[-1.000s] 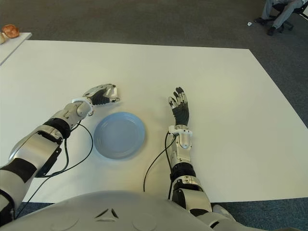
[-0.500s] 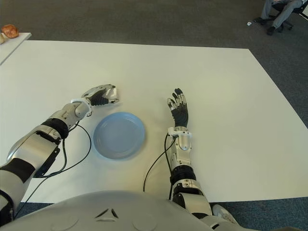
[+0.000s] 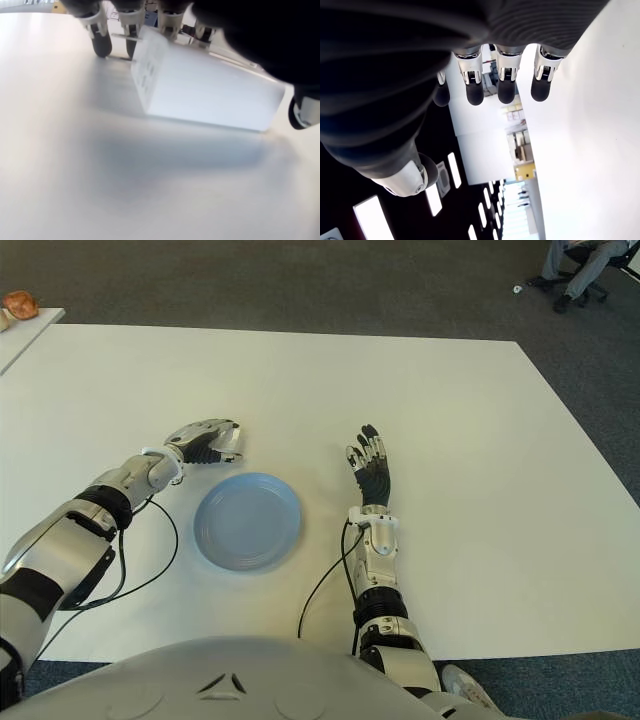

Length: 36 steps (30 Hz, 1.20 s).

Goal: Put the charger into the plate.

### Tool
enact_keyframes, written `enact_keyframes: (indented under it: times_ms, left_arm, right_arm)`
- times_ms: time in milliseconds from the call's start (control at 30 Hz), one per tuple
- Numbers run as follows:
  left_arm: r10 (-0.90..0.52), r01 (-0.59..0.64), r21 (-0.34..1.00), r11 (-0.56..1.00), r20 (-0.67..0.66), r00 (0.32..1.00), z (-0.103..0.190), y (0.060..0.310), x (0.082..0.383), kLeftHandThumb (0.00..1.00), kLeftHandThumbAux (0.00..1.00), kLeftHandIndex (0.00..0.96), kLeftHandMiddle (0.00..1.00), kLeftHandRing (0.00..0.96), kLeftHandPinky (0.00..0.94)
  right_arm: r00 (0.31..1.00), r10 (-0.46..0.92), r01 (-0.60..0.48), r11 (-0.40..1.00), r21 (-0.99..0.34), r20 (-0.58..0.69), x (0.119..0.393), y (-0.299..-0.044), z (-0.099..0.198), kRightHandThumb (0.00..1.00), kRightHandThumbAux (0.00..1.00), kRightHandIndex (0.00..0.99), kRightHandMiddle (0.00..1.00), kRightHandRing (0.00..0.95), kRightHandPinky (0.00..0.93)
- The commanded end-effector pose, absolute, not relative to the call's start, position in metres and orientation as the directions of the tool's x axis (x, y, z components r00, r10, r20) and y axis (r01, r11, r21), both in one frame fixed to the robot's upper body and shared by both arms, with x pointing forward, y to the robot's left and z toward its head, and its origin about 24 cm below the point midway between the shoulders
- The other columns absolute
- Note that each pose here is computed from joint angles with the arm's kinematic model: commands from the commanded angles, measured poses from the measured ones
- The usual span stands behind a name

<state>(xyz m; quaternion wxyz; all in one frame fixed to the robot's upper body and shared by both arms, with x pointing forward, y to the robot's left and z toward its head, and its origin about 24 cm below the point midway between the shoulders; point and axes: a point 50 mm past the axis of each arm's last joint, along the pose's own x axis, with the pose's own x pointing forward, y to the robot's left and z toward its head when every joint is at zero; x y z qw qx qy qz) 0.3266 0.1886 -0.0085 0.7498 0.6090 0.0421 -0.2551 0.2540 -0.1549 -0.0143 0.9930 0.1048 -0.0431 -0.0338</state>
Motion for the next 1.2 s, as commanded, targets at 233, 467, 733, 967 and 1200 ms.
enact_keyframes:
  times_ms: [233,467,733,967,1200]
  left_arm:
    - [-0.312,0.515,0.856,0.038,-0.479,0.820,-0.026,0.205,0.310,0.328,0.342,0.000,0.000,0.000,0.105]
    - [-0.321,0.512,0.858,0.031,-0.477,0.818,-0.023,0.208,0.310,0.519,0.355,0.003,0.002,0.046,0.187]
    - [-0.327,0.496,0.868,0.034,-0.459,0.826,-0.020,0.211,0.311,0.661,0.370,0.048,0.082,0.182,0.289]
    - [-0.326,0.479,0.878,0.015,-0.448,0.832,-0.017,0.214,0.312,0.693,0.390,0.072,0.142,0.242,0.338]
    - [-0.332,0.453,0.891,-0.031,-0.437,0.836,-0.014,0.219,0.313,0.737,0.407,0.103,0.234,0.315,0.366]
  right_arm:
    - [0.997,-0.072,0.066,0.968,0.242,0.016,0.242,-0.150,-0.027,0.005,0.701,0.082,0.096,0.062,0.076]
    - [0.998,-0.061,0.054,0.969,0.239,0.023,0.241,-0.150,-0.027,0.000,0.699,0.085,0.096,0.063,0.077]
    - [0.998,-0.055,0.046,0.970,0.240,0.030,0.241,-0.149,-0.026,0.000,0.691,0.088,0.099,0.066,0.081]
    - [0.998,-0.055,0.045,0.968,0.247,0.031,0.241,-0.149,-0.026,0.000,0.689,0.092,0.103,0.069,0.084]
    - [0.998,-0.052,0.041,0.969,0.245,0.035,0.241,-0.149,-0.025,0.000,0.689,0.097,0.108,0.073,0.086]
